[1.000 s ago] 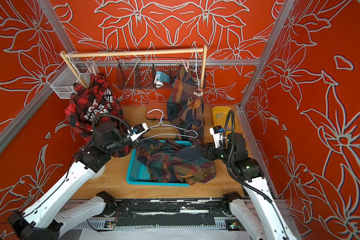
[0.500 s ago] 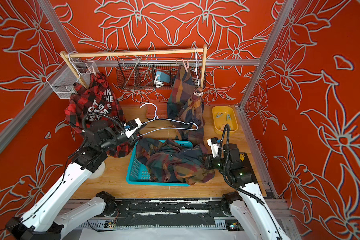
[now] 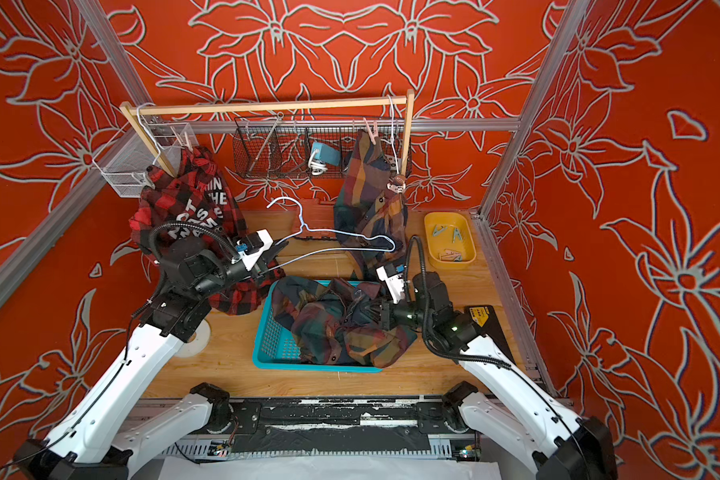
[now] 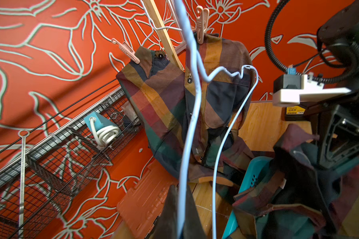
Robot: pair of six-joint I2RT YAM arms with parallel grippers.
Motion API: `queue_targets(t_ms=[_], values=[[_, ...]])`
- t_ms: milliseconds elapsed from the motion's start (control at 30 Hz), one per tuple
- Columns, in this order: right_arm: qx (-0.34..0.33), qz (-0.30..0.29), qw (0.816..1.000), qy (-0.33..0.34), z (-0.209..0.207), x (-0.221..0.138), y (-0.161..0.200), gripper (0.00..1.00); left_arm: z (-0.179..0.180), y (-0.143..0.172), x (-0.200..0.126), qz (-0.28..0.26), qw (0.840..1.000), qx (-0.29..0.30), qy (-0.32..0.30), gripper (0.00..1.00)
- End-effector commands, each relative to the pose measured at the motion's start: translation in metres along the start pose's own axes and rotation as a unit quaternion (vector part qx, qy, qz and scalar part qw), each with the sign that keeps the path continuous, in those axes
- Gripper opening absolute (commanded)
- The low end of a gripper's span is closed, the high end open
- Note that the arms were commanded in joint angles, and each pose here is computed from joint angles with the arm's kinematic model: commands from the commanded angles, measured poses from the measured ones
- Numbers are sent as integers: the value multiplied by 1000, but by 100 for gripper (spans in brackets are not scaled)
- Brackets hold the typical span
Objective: Remove the clothespins securing long-sleeve shirts to the hanger
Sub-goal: Adjust the long-sleeve shirt at the bin.
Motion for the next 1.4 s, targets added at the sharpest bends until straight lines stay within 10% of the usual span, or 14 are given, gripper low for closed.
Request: queue_targets(t_ms=[0, 633, 933, 1367], values=[[-28, -38, 999, 4, 15, 17, -19, 0, 5, -13, -3, -31, 999, 11, 1, 0], [5, 65, 996, 68, -21, 152, 51, 0, 10, 2, 1, -14, 1000, 7, -6, 0], [-138, 21, 987, 83, 33, 66, 11, 54, 15, 7, 13, -1, 999, -14, 40, 0], [-295, -96, 942, 128, 99, -79, -45, 58, 19, 7, 20, 13, 993, -31, 109, 0]])
Point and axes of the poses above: each gripper's point midway between its finger pads, its own x axis out along the fingers, its own z axis along the line the jaws close on, y = z × x, the point moved 8 cm from there along -x, back along the fingers, and after that the axes turned 5 degrees about x, right-handed, at the moved point
